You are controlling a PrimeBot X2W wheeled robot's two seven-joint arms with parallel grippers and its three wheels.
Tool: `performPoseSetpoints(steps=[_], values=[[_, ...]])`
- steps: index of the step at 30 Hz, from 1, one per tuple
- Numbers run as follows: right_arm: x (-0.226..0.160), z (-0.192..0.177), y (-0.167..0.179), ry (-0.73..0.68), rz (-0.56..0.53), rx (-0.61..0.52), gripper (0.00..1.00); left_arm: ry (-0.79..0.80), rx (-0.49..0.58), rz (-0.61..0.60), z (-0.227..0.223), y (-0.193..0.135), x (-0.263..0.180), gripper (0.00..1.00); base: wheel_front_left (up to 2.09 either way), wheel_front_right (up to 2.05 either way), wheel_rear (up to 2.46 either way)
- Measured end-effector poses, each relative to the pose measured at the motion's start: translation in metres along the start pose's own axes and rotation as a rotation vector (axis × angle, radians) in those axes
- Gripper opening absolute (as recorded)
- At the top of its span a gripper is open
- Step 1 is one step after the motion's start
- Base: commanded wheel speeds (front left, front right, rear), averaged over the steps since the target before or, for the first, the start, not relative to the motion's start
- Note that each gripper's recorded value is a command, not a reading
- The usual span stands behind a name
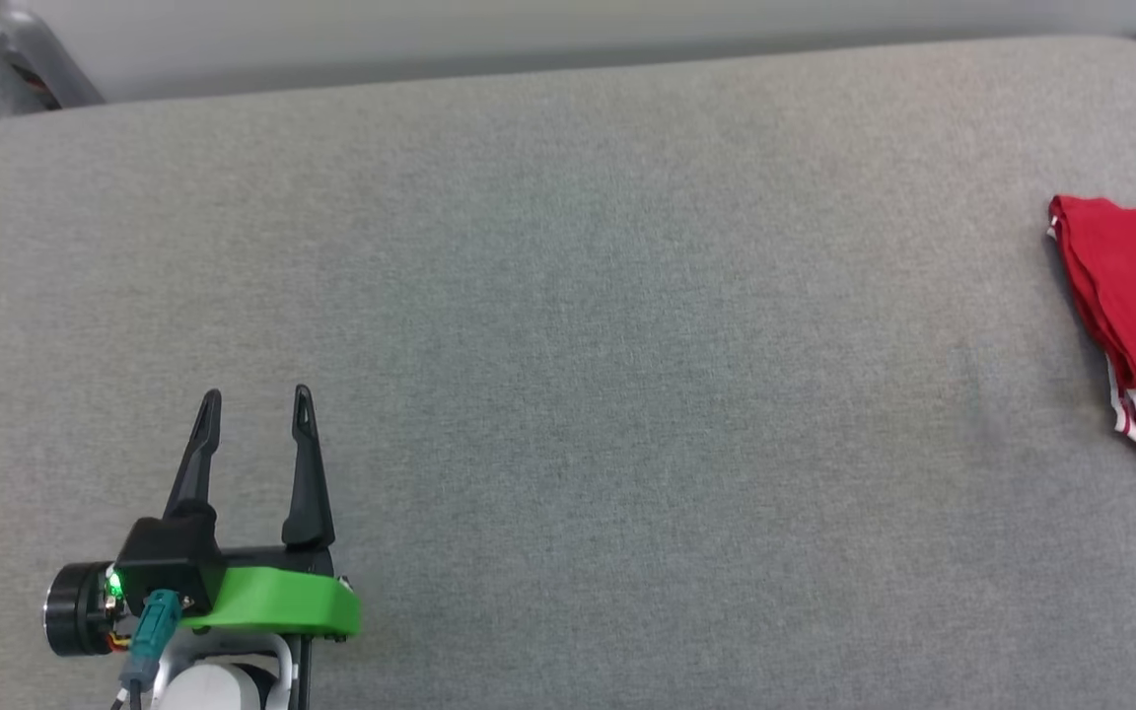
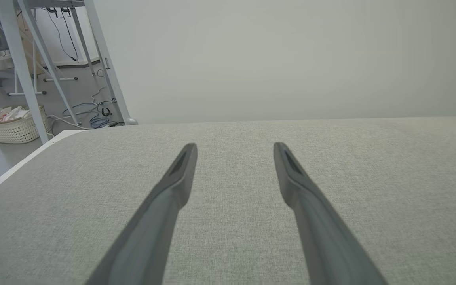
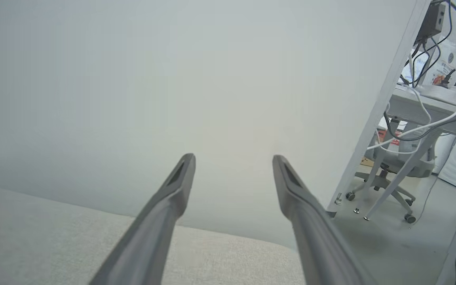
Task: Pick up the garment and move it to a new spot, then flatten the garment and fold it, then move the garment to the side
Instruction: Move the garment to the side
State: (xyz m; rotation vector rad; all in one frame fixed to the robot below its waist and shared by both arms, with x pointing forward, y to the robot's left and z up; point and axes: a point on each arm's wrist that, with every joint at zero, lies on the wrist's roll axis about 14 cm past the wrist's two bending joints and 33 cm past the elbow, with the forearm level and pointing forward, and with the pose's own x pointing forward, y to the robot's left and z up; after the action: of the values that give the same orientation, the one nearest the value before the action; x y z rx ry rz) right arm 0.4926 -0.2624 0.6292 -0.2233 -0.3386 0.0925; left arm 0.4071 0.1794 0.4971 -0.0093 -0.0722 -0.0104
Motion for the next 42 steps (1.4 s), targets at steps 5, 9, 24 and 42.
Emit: performPoseSetpoints(steps=[5,9,24,42], values=[[-0.028,0.015,0.047,-0.052,0.039,0.069,1.00,-0.018,0.002,0.015,0.010,0.006,-0.013,1.00,0.00,0.00,0.00],[-0.061,0.000,0.075,0.010,0.041,0.145,1.00,-0.017,0.002,0.023,0.013,0.008,-0.027,1.00,0.00,0.00,0.00],[-0.132,-0.007,0.100,0.090,-0.025,0.297,1.00,-0.050,-0.009,0.012,0.027,0.009,-0.060,1.00,0.00,0.00,0.00],[-0.142,-0.010,0.103,0.111,-0.050,0.355,1.00,-0.037,-0.015,0.020,0.023,0.016,-0.065,1.00,0.00,0.00,0.00]])
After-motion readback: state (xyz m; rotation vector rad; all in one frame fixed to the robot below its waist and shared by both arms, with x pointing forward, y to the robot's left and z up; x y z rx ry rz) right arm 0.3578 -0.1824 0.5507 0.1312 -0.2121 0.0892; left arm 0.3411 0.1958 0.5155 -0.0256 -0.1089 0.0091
